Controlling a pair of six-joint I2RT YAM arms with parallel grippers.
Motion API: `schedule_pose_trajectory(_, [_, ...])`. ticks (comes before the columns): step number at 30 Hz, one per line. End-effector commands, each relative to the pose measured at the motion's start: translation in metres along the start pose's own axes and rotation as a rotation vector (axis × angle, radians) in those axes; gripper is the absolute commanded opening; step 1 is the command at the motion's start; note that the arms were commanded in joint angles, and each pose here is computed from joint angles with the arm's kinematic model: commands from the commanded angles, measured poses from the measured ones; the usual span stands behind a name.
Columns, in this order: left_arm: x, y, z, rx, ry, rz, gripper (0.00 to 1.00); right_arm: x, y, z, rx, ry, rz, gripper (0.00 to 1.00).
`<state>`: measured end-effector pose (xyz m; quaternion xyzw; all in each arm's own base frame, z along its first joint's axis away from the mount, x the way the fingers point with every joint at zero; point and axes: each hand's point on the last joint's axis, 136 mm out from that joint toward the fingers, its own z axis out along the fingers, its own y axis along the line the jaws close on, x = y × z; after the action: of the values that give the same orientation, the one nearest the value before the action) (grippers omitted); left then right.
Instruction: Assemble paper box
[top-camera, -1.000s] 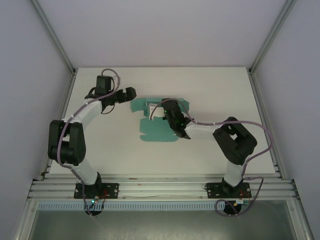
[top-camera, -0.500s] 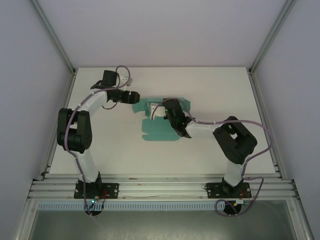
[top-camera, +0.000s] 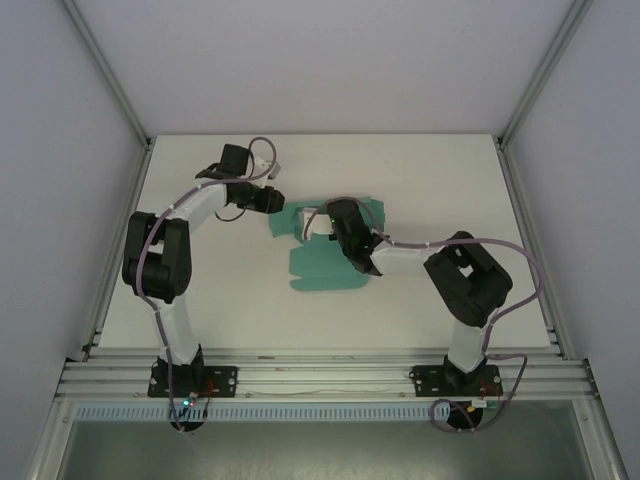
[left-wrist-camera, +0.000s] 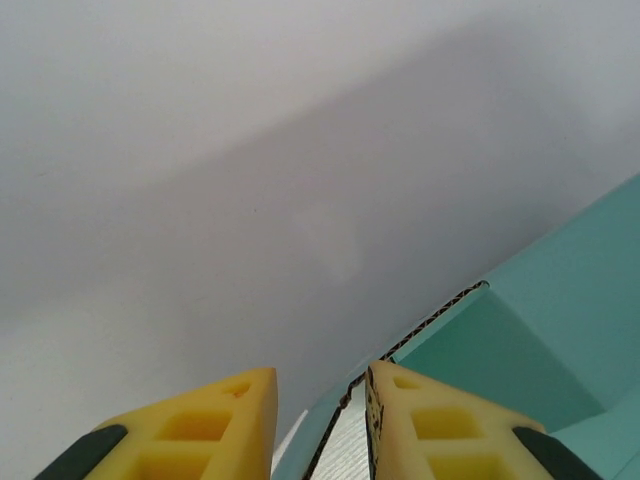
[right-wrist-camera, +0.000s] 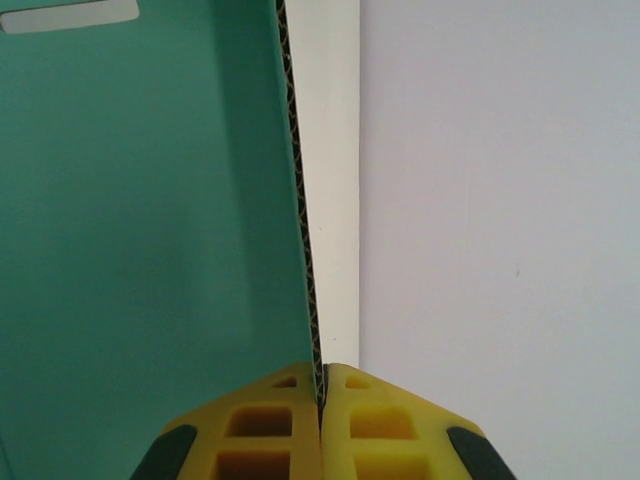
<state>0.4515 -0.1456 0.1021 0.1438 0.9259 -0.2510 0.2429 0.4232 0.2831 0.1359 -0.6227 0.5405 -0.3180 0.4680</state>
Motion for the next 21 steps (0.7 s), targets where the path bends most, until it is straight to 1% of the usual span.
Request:
schedule_pose_trajectory(1, [0.026,-0.004,0.007,0.013,0.075,-0.047,0.29,0.000,-0.017,0.002,0.038,0.022,0.047,0.00])
schedule_pose_trajectory(2, [0.020,-0.010,-0.002,0.022,0.047,-0.035,0.29,0.001,-0.018,0.002,0.042,0.029,0.048,0.00])
schedule_pose_trajectory(4, [0.019,-0.017,-0.008,0.044,0.028,-0.034,0.27,0.004,-0.018,0.003,0.046,0.043,0.048,0.00])
schedule_pose_trajectory(6, [0.018,-0.024,-0.012,0.072,0.013,-0.045,0.14,0.005,-0.020,0.003,0.055,0.047,0.057,0.00])
schedule_pose_trajectory(8, [0.019,-0.033,-0.013,0.103,0.008,-0.048,0.05,0.005,-0.019,0.004,0.054,0.048,0.061,0.00])
schedule_pose_trajectory(10, [0.018,-0.038,-0.011,0.090,0.001,-0.039,0.00,0.003,-0.020,0.004,0.061,0.046,0.067,0.00])
schedule_pose_trajectory(12, [0.017,-0.045,-0.008,0.056,0.005,-0.043,0.00,0.001,-0.021,0.005,0.066,0.059,0.068,0.00])
schedule_pose_trajectory(14, [0.016,-0.062,-0.007,0.067,0.004,-0.020,0.00,0.000,-0.023,0.006,0.077,0.072,0.072,0.00])
schedule_pose_trajectory(17, [0.011,-0.087,-0.010,0.098,-0.039,0.010,0.00,-0.002,-0.023,0.006,0.082,0.075,0.079,0.00])
schedule_pose_trajectory(21, [0.011,-0.101,-0.007,0.123,-0.054,0.025,0.00,-0.004,-0.020,0.003,0.077,0.062,0.115,0.00])
